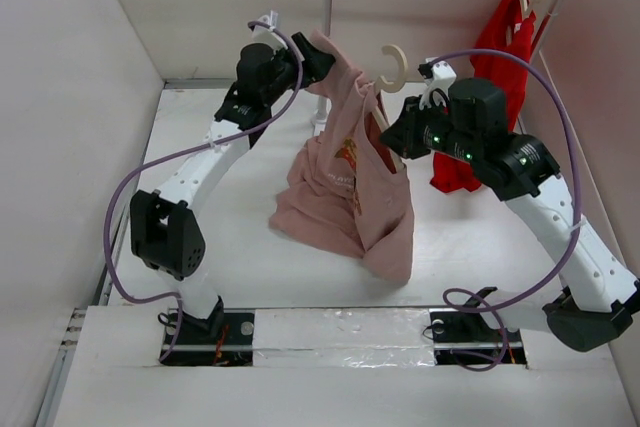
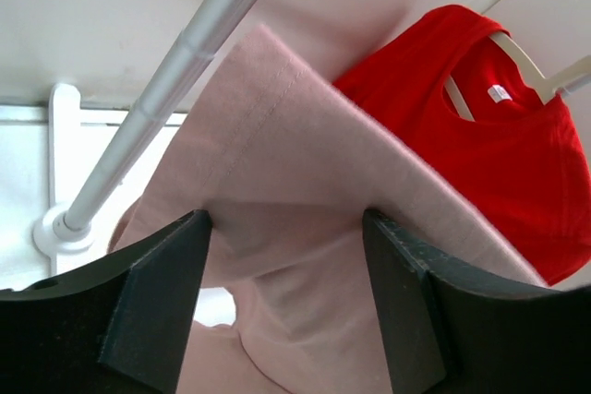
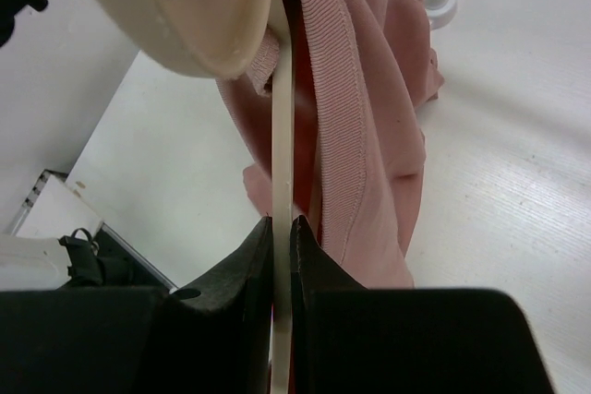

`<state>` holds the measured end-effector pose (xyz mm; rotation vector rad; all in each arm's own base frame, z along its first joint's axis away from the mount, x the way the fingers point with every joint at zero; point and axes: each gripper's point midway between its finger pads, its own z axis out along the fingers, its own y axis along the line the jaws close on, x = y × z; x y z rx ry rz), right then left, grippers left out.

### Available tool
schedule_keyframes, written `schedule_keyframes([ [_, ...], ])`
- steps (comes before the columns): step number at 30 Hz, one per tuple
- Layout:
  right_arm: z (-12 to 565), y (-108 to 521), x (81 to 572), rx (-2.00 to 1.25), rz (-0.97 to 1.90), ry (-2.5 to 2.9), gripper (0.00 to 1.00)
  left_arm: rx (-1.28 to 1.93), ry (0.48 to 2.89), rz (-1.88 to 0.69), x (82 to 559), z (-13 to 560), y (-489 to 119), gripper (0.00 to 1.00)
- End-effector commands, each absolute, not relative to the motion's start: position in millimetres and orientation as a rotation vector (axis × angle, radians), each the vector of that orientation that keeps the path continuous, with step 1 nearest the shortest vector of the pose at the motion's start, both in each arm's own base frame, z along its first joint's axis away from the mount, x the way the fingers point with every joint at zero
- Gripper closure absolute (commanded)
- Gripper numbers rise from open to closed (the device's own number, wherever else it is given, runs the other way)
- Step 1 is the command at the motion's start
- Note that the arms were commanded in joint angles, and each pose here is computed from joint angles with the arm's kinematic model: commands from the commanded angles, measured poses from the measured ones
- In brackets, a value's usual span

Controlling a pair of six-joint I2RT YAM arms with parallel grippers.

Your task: Place the t-shirt on the hanger

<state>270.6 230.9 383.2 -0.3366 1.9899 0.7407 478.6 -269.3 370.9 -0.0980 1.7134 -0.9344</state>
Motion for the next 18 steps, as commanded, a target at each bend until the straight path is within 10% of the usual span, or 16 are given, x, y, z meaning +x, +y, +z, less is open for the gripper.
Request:
schedule_keyframes([
  [1, 401.4, 231.0, 266.7, -0.364, 0.781, 1.908, 1.0, -0.121, 1.468, -1.02, 458.5, 433.0, -255.4, 0.38],
  [18, 394.5, 220.9, 274.4, -0.365, 0.769, 1.931, 1.0, -0.198, 1.515, -0.991, 489.4, 416.9, -244.4, 0.28],
])
